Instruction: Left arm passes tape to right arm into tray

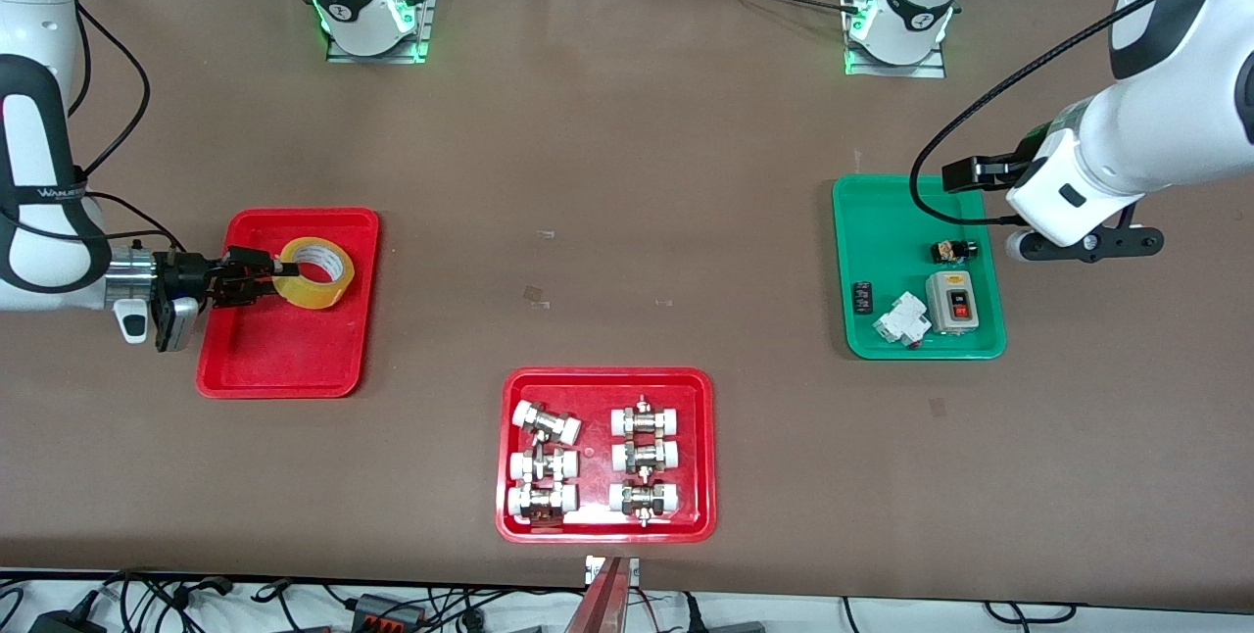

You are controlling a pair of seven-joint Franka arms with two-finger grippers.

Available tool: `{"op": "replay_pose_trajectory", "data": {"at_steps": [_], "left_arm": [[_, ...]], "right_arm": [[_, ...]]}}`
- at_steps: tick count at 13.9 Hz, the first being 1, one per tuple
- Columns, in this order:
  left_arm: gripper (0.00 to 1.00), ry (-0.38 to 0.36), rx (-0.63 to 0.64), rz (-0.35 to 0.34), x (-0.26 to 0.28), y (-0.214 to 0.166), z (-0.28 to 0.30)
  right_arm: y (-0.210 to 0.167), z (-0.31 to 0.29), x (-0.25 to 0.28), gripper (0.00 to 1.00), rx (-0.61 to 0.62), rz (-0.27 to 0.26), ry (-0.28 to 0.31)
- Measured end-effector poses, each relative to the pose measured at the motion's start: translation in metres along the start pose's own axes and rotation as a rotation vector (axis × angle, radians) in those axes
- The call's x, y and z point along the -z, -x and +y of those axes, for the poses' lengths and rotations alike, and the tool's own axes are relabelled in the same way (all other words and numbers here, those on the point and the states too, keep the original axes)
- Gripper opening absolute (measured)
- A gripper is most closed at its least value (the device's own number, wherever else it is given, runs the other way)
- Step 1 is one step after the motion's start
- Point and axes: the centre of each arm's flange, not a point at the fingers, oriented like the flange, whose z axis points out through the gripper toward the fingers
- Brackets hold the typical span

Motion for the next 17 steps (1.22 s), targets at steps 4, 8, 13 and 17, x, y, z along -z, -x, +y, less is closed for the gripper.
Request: {"op": "replay_pose_trajectory", "data": {"at_steps": [4, 8, 13, 17], "left_arm": [[1.0, -0.012, -0.01, -0.041, -0.016, -0.001, 0.004], [1.0, -0.034, -0.022, 0.0, -0.042, 0.03, 0.012], [1.0, -0.048, -0.029, 0.056, -0.047, 0.064, 0.012], [1.0, -0.031, -0.036, 0.084, -0.049, 0.059, 0.016]], "right_arm": [[-0.009, 0.001, 0.006, 0.88, 0.087, -0.074, 0.123], [-0.042, -0.031, 0.017, 1.0, 0.227, -0.191, 0.312], [-0.083, -0.122, 0.057, 1.0, 0.249, -0.296, 0.584], [-0.091, -0.237, 0.087, 1.0, 0.025, -0.268, 0.708]]}}
